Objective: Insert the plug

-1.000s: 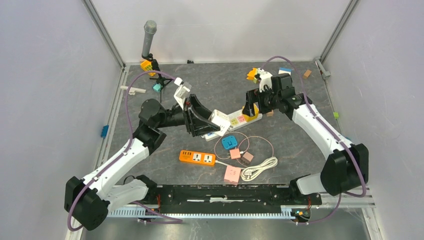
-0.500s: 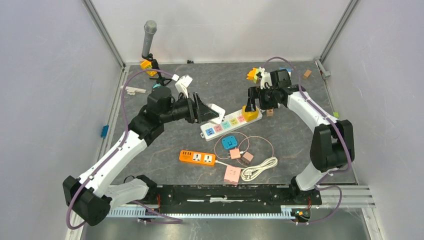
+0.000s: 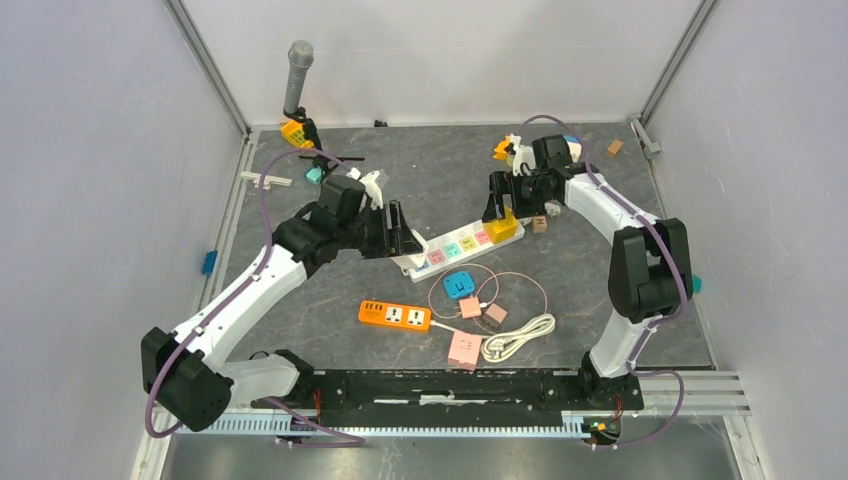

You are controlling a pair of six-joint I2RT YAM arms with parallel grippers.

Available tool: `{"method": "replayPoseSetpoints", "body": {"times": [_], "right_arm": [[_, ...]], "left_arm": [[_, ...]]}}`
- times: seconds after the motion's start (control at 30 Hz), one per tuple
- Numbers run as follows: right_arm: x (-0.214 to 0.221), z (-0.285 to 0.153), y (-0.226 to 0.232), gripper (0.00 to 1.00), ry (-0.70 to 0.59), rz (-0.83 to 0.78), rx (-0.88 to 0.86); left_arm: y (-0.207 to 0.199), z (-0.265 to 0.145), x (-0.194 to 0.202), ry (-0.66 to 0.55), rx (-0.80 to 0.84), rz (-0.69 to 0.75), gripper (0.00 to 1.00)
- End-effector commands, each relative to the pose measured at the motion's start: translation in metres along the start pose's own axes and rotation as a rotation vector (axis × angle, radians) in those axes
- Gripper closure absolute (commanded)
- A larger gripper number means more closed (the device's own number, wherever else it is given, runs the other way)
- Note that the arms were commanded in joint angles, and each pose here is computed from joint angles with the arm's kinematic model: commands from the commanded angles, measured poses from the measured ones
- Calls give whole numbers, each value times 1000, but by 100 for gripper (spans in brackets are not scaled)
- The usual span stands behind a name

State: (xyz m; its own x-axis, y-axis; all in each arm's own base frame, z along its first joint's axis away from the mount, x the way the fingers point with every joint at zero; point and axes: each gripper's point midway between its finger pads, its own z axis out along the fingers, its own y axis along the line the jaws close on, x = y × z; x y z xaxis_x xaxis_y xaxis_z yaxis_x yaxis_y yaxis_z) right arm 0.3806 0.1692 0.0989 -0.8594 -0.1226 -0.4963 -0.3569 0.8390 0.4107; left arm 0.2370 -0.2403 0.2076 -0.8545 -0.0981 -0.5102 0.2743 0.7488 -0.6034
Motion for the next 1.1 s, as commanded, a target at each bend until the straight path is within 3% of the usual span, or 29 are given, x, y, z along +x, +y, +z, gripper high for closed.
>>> {"method": "replayPoseSetpoints", "body": {"times": [0.0, 0.27, 0.67, 1.07], "right_arm": [[-7, -9, 18, 4, -39, 10, -82], [34, -2, 54, 4, -7, 68, -217], [43, 7, 145, 2, -34, 132, -435], [41, -7, 114, 2, -74, 100, -305]], "left_arm": [[18, -12, -20, -102, -123, 62, 98], [50, -19, -31, -149, -317, 74, 98], [63, -7, -34, -129, -399, 2, 98], [67, 42, -30, -28, -397, -117, 98]]}}
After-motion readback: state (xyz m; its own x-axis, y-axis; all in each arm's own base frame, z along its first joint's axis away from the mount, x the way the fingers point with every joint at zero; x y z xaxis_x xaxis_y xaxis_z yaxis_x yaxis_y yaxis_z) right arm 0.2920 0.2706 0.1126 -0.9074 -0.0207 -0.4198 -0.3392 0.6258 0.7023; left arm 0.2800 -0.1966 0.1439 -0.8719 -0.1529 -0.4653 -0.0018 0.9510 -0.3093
